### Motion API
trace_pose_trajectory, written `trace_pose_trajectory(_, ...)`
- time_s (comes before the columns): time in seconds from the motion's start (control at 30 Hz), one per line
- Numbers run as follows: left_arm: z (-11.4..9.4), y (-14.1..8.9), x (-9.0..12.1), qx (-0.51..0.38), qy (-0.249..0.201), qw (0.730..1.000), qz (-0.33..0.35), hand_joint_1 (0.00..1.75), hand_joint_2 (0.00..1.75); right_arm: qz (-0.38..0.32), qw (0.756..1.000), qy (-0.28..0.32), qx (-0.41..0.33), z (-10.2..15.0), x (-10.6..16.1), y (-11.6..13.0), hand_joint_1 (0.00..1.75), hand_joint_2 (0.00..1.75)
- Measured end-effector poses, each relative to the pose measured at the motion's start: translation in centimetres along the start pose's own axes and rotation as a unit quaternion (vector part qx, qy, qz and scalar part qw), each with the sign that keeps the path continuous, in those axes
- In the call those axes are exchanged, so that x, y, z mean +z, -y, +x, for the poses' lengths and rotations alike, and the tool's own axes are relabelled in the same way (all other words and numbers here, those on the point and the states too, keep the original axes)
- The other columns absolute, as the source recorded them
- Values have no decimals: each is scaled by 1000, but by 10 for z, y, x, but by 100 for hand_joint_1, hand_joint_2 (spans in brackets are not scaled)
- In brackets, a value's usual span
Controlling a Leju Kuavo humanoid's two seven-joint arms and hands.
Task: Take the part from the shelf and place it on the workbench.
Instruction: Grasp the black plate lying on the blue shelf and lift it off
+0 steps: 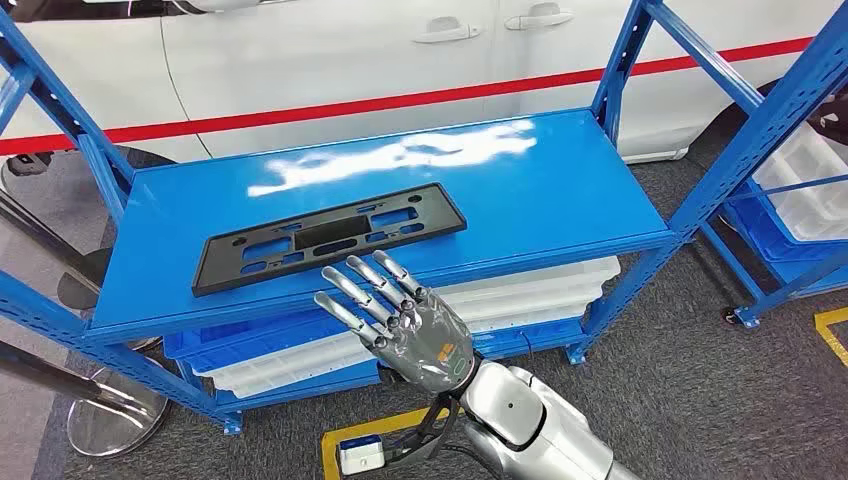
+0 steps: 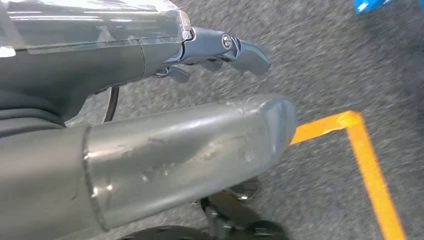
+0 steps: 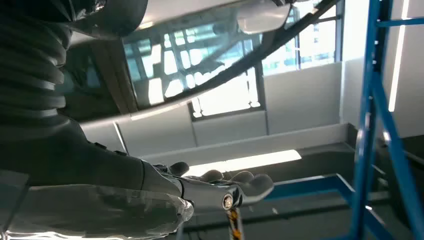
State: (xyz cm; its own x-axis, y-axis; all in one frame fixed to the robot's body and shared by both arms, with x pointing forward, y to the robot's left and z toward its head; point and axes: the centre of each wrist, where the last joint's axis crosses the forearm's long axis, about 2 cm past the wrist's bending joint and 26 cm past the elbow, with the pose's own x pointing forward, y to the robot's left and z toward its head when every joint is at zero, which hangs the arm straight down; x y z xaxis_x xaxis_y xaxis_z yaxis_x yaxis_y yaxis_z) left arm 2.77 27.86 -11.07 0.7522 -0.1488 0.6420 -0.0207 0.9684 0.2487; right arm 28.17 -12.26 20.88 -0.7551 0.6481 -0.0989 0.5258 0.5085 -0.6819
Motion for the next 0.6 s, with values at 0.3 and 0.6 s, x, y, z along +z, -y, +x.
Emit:
trace_pose_trajectory(0.3,4,-5,-5,-15,8,1000,-6,0,0,36,998,-54,8,-18,20,-23,0,175)
trace_pose_trajectory(0.6,6,-7,-7,-18,3,1000,-14,0,0,85,993,-82,6,-31,32,-37,0,175)
